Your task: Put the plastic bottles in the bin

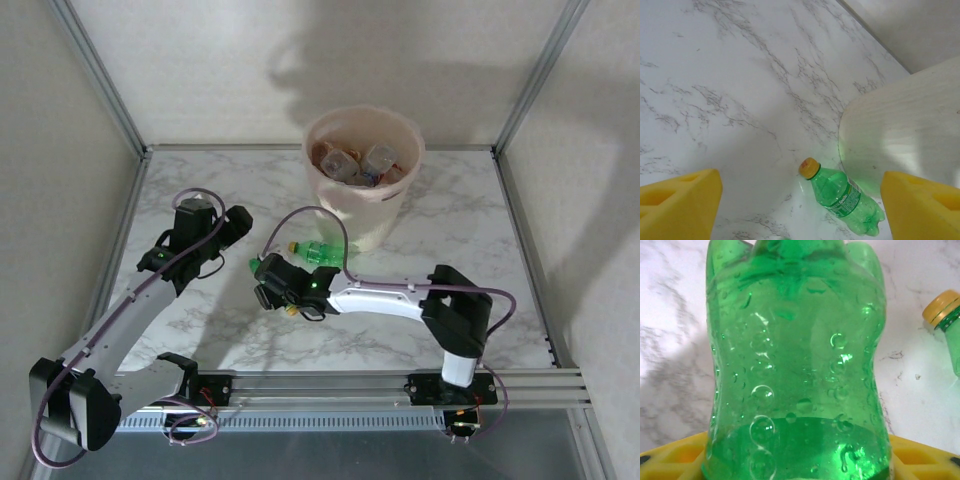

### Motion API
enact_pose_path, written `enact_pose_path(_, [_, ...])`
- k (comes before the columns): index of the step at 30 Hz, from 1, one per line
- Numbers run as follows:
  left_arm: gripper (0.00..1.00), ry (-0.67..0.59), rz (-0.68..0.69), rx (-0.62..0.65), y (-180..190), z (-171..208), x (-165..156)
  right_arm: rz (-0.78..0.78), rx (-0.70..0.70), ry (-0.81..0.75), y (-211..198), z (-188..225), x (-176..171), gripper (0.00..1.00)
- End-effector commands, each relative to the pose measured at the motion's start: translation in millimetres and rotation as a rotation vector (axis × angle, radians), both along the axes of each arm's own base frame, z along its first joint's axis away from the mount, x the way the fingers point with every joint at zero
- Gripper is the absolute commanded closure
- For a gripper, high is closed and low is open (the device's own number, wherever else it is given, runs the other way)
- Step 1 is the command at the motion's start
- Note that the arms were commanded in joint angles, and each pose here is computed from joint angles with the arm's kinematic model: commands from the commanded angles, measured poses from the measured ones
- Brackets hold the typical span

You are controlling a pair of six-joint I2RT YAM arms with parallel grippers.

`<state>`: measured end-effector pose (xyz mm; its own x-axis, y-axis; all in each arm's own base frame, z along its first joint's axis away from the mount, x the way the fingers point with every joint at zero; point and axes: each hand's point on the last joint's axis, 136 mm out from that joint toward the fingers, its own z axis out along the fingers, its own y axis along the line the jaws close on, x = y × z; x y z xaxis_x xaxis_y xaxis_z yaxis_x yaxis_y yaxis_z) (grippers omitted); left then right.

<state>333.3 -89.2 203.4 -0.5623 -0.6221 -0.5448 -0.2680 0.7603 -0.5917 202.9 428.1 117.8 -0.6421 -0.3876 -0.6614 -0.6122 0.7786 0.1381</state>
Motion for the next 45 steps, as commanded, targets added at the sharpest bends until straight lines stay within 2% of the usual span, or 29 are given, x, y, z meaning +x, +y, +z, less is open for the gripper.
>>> enact_pose_path(1, [0.18, -0.025, 0.005, 0.016, 4.7, 10.4, 0.3, -0.041, 0.057, -0.042, -3.3, 41.1, -5.8, 0.48])
enact_pose_path(12, [0.17, -0.035, 0.012, 0.033, 8.8, 13.4, -0.1, -0.074, 0.225, -0.122, -22.0, 139.9, -27.9, 0.48])
enact_pose_path(25, [0.16, -0.025, -0.028, -0.029, -2.8, 2.8, -3.4, -0.160, 0.408, -0.234, -61.6, 262.1, -13.8, 0.48])
enact_pose_path(31, [0.15, -0.026, -0.079, -0.059, -20.6, 0.2, -3.0, -0.287, 0.463, -0.250, -95.1, 303.3, 21.7, 0.50])
enact_pose_path(37, [0.15, -0.008, -0.157, -0.027, -54.0, -13.2, -8.9, -0.406, 0.496, -0.295, -133.7, 336.7, 72.9, 0.48])
enact_pose_path(45, [0.16, 0.025, -0.235, -0.034, -87.8, -32.9, -14.9, -0.517, 0.469, -0.284, -174.3, 339.2, 163.6, 0.48])
